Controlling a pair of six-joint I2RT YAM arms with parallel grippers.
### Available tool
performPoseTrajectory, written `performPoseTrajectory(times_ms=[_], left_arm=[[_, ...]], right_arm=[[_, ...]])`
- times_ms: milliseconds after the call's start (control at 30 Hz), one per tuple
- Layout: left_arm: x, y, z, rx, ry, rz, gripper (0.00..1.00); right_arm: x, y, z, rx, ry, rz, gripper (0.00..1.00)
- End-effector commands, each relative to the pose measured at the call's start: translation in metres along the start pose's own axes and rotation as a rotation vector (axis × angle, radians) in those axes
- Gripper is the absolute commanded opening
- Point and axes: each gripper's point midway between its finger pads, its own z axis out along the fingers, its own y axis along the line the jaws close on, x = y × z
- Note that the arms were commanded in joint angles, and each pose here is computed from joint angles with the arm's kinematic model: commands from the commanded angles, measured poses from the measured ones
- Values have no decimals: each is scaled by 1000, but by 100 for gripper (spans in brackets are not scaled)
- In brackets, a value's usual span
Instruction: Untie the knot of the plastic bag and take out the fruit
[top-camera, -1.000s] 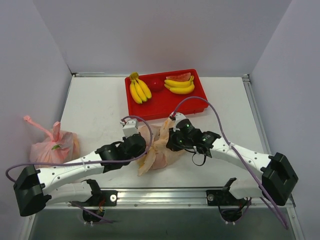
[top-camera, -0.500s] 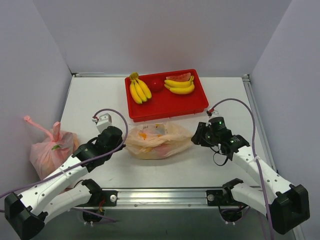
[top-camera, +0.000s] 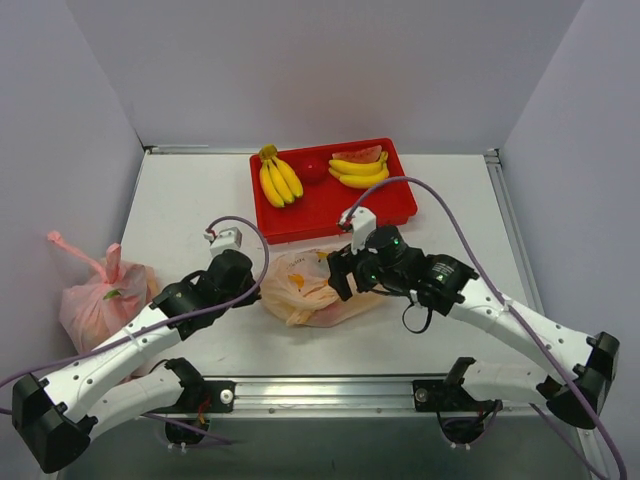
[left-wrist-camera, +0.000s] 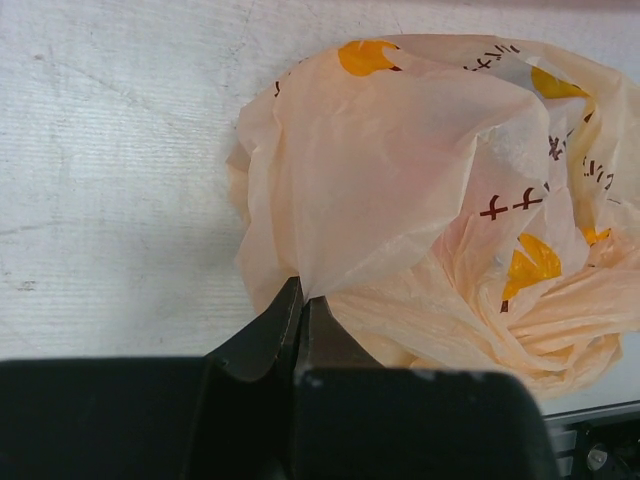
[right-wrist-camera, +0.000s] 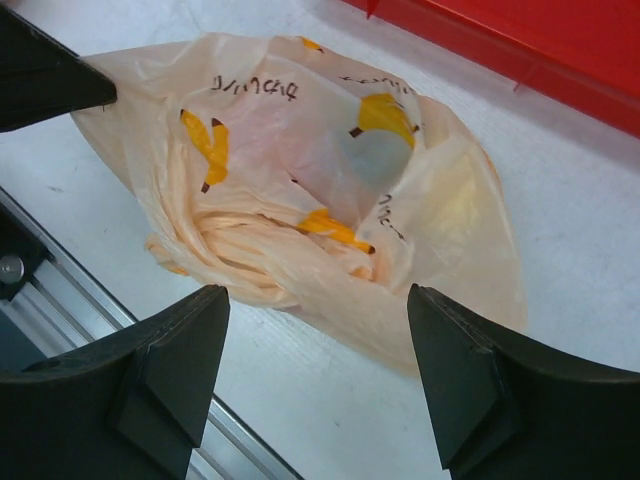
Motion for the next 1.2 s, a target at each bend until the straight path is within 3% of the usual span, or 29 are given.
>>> performPoseTrajectory(times_ms=[0, 200, 333, 433, 467, 600, 667, 733, 867, 1133, 1167], left_arm=[[-15, -19, -11, 68, -30, -11, 0], [-15, -17, -14, 73, -45, -15, 0], [-18, -11, -16, 56, -64, -15, 0], [-20, -5, -17, 31, -74, -10, 0], [-20, -2, -17, 19, -82, -7, 0], [-21, 12, -19, -34, -94, 5, 0], [-20, 20, -20, -58, -94, 9, 0], [-21, 23, -21, -69, -97, 12, 0], [-23, 28, -21, -99, -92, 23, 0], [-44, 0, -19, -55, -91, 57, 0], [-45, -6, -16, -49, -80, 72, 7]], right_arm=[[11, 10, 18, -1, 94, -149, 73], [42, 19, 47, -21, 226, -187, 73], [61, -7, 55, 110, 271, -196, 70], [70, -29, 56, 205, 288, -174, 50], [69, -34, 54, 228, 280, -141, 38], [66, -70, 39, 364, 224, -14, 22], [58, -98, 22, 453, 164, 89, 7], [65, -117, 11, 515, 127, 221, 1], [61, -147, -19, 593, -29, 467, 0], [15, -100, -17, 271, -216, 565, 0], [4, -96, -18, 237, -259, 581, 0]])
